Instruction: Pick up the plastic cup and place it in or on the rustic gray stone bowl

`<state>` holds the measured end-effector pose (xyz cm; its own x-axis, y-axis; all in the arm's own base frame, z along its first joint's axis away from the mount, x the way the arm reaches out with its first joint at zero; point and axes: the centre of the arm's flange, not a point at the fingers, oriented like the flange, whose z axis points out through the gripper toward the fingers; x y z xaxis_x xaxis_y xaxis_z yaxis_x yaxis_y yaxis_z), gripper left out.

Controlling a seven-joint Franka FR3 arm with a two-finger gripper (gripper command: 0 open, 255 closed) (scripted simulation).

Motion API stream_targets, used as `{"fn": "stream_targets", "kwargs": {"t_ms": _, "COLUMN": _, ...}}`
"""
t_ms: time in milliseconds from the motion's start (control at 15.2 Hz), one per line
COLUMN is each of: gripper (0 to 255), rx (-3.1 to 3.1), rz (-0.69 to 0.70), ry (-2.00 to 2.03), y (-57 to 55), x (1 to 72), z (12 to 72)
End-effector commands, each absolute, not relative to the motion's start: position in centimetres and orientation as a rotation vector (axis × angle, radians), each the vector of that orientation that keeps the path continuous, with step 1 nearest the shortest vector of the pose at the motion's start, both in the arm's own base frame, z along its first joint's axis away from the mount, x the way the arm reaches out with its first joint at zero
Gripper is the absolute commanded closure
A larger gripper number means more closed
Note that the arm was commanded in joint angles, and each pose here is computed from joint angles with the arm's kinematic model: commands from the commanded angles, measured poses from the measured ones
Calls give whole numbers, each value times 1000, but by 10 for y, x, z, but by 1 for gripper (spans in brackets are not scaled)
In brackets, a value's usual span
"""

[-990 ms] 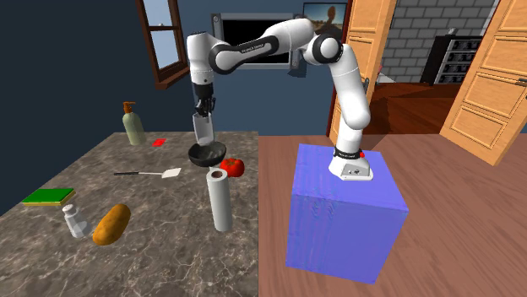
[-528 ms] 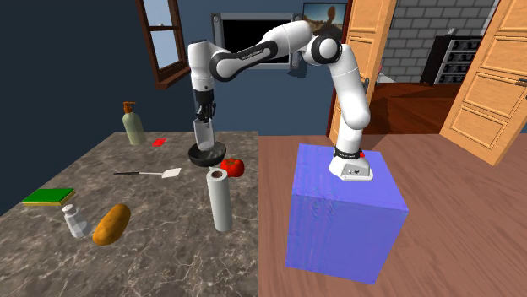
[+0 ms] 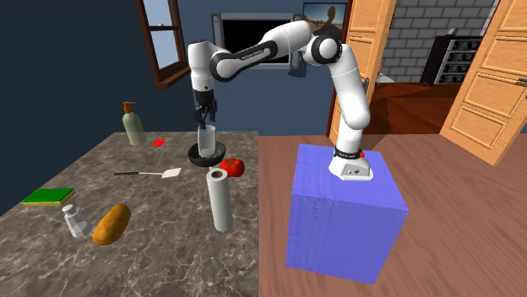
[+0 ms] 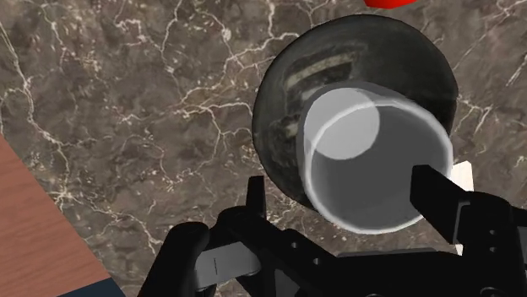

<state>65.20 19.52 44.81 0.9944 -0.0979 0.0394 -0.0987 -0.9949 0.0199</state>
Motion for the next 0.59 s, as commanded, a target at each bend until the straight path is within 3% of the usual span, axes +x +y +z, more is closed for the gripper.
{"fn": "stream_targets", "kwargs": {"t_ms": 0, "gripper": 0, "rx": 3115, "rz": 60, "ry": -153, "y": 195, "x": 652, "z": 448}}
{"fn": "stream_targets", "kwargs": {"t_ms": 528, "gripper": 0, "rx": 3115, "rz": 60, "ry": -153, "y": 196, "x": 650, "z": 498}}
